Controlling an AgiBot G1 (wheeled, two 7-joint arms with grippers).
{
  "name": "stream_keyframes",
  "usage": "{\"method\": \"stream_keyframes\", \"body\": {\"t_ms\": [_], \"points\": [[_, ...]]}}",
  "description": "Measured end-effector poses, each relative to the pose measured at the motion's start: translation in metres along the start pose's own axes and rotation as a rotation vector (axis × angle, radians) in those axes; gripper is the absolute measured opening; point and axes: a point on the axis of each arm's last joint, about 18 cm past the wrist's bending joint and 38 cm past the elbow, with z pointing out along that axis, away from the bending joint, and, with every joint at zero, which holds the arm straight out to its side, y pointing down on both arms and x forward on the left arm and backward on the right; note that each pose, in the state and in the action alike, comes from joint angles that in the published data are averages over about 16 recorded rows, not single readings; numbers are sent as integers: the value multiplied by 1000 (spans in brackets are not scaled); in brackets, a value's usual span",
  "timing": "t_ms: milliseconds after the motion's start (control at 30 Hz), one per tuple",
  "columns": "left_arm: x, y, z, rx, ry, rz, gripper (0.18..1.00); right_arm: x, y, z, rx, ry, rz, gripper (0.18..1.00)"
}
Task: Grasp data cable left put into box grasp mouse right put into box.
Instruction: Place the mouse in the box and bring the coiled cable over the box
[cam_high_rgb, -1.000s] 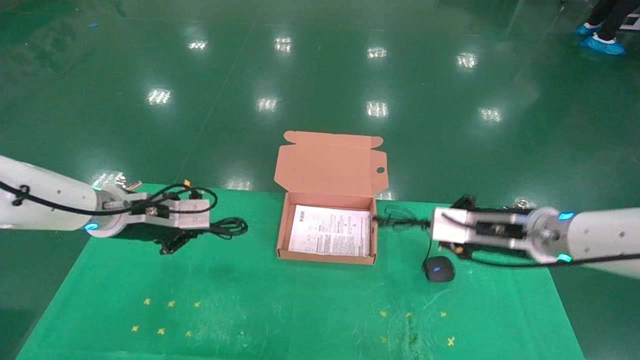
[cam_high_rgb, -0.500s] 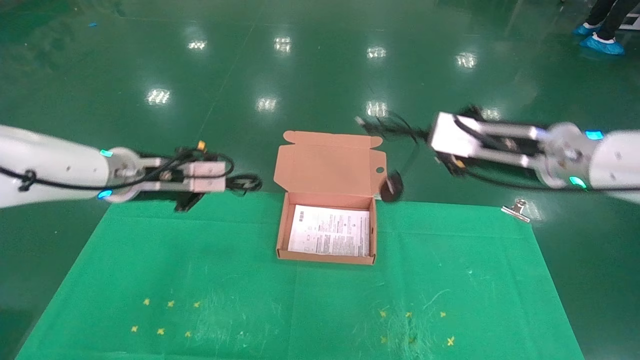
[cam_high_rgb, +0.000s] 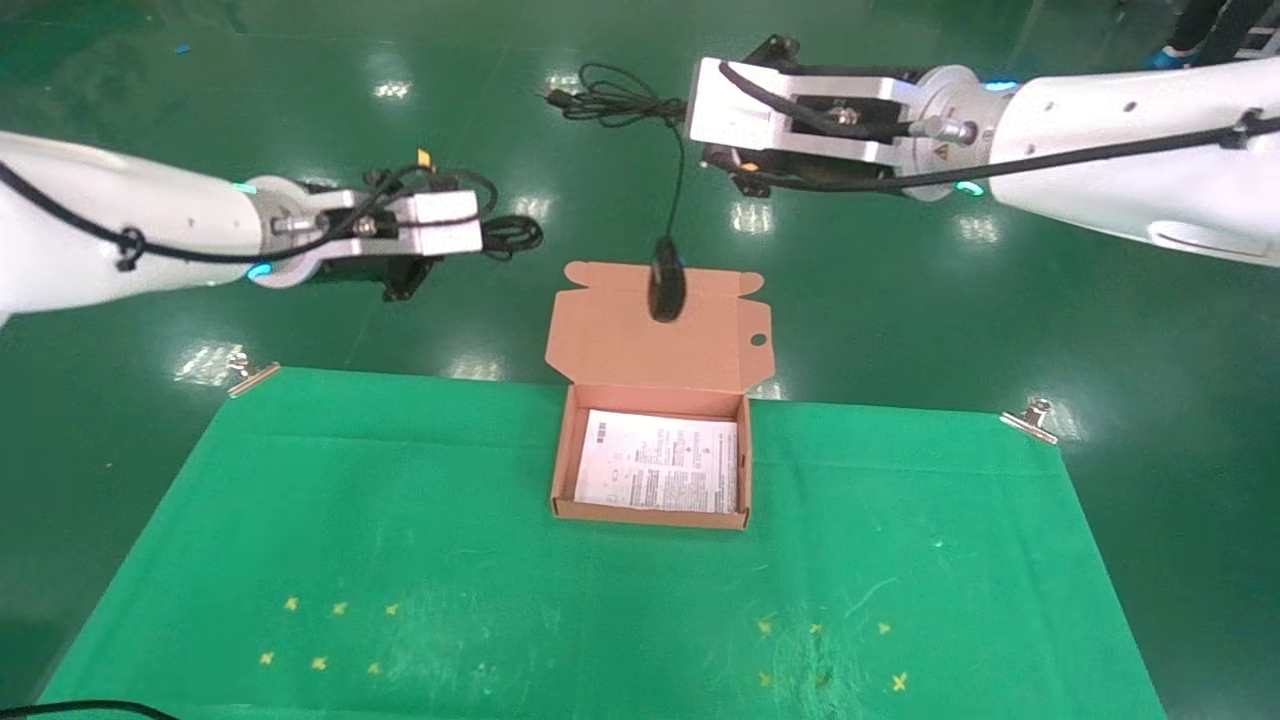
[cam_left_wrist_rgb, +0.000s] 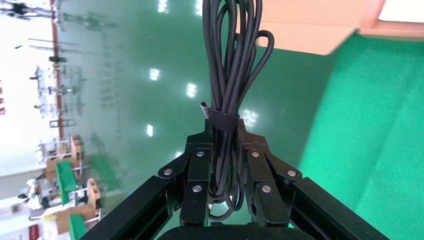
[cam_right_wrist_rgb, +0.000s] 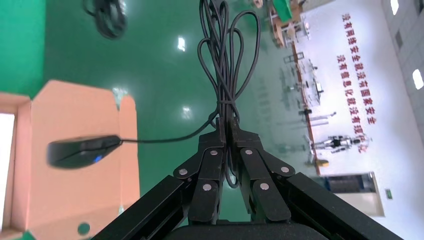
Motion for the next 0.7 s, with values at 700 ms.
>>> {"method": "stream_keyframes", "body": {"t_ms": [700], "points": [[10,37,-4,-103,24,-19,261,-39,-1,26,31,-77,22,194]]}}
